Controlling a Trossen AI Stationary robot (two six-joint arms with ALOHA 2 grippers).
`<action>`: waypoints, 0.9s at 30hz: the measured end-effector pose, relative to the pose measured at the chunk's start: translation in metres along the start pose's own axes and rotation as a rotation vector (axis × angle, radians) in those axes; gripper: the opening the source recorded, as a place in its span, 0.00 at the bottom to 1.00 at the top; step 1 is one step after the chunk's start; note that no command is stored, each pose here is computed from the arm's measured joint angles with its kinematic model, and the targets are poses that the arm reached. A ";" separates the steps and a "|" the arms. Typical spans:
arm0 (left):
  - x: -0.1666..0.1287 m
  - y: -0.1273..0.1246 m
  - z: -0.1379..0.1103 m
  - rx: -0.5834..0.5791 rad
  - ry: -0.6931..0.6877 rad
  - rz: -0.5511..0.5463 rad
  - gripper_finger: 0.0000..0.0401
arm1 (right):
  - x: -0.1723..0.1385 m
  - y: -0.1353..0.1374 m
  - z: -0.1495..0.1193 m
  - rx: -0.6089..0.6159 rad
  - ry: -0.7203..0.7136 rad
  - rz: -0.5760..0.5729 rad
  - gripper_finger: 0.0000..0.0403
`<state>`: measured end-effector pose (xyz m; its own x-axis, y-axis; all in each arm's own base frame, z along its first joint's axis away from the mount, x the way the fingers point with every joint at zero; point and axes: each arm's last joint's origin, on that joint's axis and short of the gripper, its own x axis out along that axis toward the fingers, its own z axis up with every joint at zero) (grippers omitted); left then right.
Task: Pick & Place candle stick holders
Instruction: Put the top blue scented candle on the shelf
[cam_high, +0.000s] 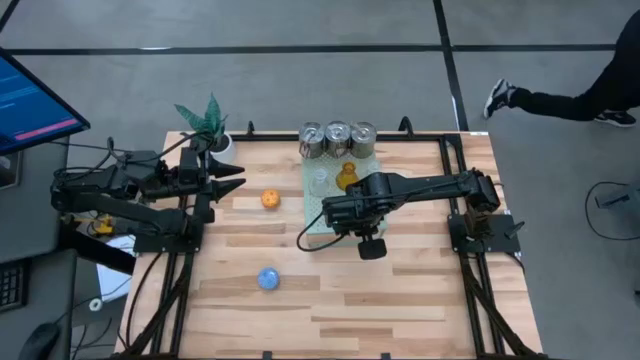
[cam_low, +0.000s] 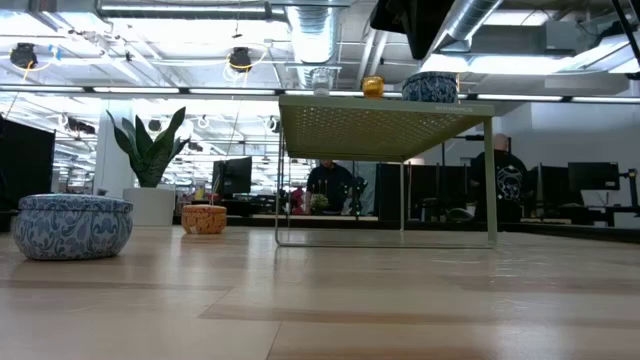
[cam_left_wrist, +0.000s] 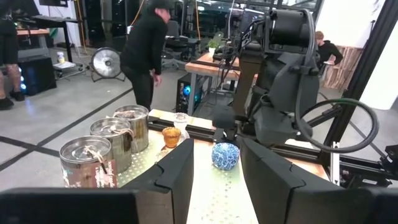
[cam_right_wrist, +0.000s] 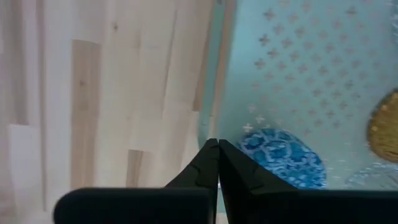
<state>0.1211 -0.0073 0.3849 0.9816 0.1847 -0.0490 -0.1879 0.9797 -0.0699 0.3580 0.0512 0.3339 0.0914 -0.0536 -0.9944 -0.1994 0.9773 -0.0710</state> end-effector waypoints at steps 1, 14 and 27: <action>0.000 0.000 0.000 0.000 0.000 -0.001 0.33 | 0.000 -0.001 0.000 0.007 0.002 -0.013 0.01; 0.000 0.000 -0.002 0.007 0.021 0.002 0.33 | 0.001 -0.016 -0.001 0.052 0.004 -0.013 0.00; 0.000 0.000 -0.003 0.013 0.029 0.002 0.33 | 0.001 -0.012 -0.001 0.037 0.004 -0.014 0.00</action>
<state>0.1209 -0.0073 0.3820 0.9797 0.1846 -0.0776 -0.1893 0.9803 -0.0572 0.3594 0.0395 0.3336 0.0900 -0.0685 -0.9936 -0.1623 0.9833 -0.0825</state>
